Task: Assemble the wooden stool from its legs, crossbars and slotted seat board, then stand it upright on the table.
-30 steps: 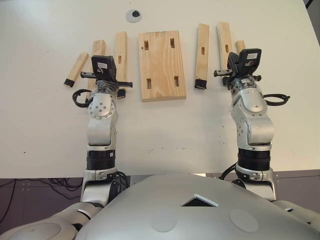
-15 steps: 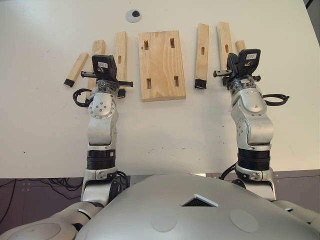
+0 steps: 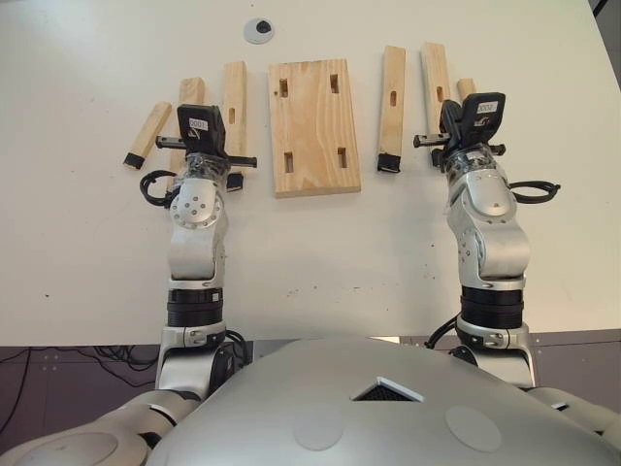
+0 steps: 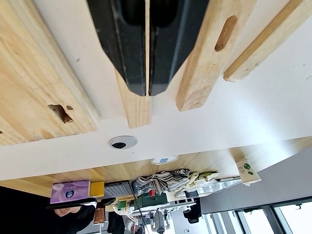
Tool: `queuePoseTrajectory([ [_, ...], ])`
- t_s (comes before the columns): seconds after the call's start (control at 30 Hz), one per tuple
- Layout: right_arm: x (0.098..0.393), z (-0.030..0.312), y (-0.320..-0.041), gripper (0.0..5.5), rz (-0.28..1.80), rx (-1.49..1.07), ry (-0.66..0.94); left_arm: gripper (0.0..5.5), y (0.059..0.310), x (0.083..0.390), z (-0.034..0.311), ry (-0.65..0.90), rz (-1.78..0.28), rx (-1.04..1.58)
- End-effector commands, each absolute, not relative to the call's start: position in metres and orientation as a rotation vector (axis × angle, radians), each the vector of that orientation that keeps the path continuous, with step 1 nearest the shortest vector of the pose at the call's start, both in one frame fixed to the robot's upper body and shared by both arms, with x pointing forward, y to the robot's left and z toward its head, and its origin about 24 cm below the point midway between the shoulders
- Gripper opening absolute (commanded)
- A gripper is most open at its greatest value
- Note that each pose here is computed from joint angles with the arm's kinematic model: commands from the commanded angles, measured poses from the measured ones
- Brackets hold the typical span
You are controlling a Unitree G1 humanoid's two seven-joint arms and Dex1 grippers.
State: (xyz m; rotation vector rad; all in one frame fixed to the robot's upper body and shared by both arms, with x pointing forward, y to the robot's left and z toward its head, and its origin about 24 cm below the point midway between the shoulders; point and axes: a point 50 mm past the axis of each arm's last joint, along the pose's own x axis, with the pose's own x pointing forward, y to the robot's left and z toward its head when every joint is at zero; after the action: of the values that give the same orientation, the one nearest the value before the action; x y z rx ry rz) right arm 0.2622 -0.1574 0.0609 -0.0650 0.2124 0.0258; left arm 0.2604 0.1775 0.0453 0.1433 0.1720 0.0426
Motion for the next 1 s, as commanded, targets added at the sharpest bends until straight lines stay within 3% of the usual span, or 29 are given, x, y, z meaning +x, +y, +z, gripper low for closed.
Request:
queuePoseTrajectory([
  [0.03, 0.265, 0.063, -0.155, 0.0, 0.025, -0.075, 0.202, 0.44, 0.184, 0.264, 0.049, 0.158, 0.02, 0.205],
  [0.23, 0.263, 0.06, -0.156, 0.0, 0.013, -0.072, 0.21, 1.32, 0.271, 0.283, 0.056, 0.347, -0.014, 0.353],
  [0.37, 0.265, 0.062, -0.155, 0.0, 0.012, -0.07, 0.205, 2.04, 0.305, 0.296, 0.065, 0.432, -0.029, 0.337],
  [0.53, 0.268, 0.063, -0.155, 0.0, 0.015, -0.073, 0.197, 2.68, 0.328, 0.291, 0.049, 0.57, -0.089, 0.214],
  [0.77, 0.269, 0.063, -0.153, 0.0, 0.015, -0.07, 0.196, 2.68, 0.356, 0.273, 0.023, 0.737, -0.071, 0.246],
  [0.87, 0.271, 0.064, -0.154, 0.0, 0.016, -0.074, 0.192, 2.68, 0.351, 0.262, 0.003, 0.846, -0.17, 0.208],
  [1.0, 0.273, 0.065, -0.155, 0.0, 0.02, -0.08, 0.188, 2.12, 0.347, 0.253, -0.008, 0.899, -0.223, 0.17],
])
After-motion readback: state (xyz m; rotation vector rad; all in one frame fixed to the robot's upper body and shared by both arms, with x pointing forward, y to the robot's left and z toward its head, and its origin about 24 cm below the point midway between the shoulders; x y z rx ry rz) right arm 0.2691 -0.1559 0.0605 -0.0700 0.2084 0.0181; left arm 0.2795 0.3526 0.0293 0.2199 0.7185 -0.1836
